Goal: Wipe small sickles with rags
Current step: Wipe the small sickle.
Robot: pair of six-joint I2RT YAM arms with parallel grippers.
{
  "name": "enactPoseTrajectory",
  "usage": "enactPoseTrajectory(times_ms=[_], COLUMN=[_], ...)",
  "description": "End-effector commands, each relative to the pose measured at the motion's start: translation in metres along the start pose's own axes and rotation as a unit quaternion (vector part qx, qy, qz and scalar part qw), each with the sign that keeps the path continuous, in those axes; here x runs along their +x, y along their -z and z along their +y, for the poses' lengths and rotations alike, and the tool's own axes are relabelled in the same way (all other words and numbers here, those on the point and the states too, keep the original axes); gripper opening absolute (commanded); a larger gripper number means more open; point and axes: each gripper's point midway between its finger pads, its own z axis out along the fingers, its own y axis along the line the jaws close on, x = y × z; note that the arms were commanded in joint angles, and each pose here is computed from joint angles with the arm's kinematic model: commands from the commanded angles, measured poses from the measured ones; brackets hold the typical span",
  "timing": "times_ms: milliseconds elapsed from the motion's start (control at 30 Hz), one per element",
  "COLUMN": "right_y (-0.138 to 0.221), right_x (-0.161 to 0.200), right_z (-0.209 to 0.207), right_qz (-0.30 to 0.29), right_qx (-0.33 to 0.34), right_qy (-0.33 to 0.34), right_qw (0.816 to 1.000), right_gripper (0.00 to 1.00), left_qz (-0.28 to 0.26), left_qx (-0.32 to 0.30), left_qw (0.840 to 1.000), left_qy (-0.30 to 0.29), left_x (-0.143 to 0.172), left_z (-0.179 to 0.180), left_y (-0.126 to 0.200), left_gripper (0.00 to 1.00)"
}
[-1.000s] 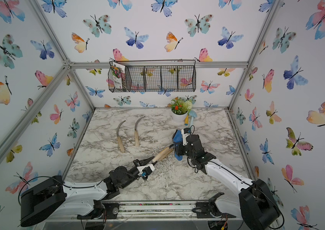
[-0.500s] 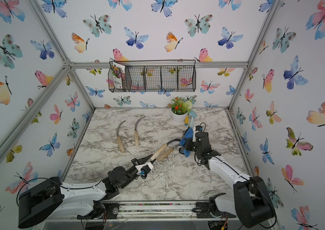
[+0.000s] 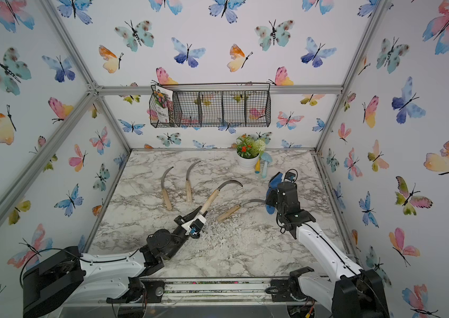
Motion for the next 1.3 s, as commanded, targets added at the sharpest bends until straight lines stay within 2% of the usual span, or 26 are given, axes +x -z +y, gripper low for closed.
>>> enactPoseTrajectory(times_ms=[0, 100, 367, 533, 800, 867, 1000, 1267], right_y=[0.002, -0.009, -0.026, -0.006, 0.034, 0.029, 0.009, -0.05], right_x=[-0.019, -0.019, 0.012, 0.034, 0.075, 0.077, 0.067, 0.055], right_z=[0.033, 0.061, 0.138, 0.181, 0.223, 0.217, 0.185, 0.107], right_qz=[-0.008, 0.006, 0.052, 0.058, 0.065, 0.07, 0.046, 0.084], right_qx=[-0.061, -0.091, -0.173, -0.213, -0.276, -0.255, -0.167, -0.131], right_qy=[0.03, 0.07, 0.134, 0.181, 0.212, 0.204, 0.184, 0.101], right_qw=[0.998, 0.993, 0.974, 0.958, 0.935, 0.943, 0.968, 0.983], right_gripper=[0.02, 0.02, 0.02, 0.02, 0.02, 0.02, 0.02, 0.02], left_qz=[-0.035, -0.043, -0.048, -0.046, -0.041, -0.043, -0.046, -0.046], left_qx=[0.016, 0.024, 0.037, 0.036, 0.027, 0.028, 0.027, 0.017], left_qw=[0.999, 0.999, 0.998, 0.998, 0.999, 0.998, 0.998, 0.998], left_qy=[0.012, 0.016, 0.017, 0.019, 0.023, 0.025, 0.031, 0.046], left_x=[-0.014, -0.017, -0.022, -0.021, -0.02, -0.021, -0.022, -0.023], left_z=[-0.001, -0.002, -0.006, -0.006, -0.003, -0.002, -0.001, 0.004], left_y=[0.007, 0.01, 0.01, 0.008, 0.006, 0.007, 0.009, 0.011], left_gripper=[0.0, 0.0, 0.0, 0.0, 0.0, 0.0, 0.0, 0.0])
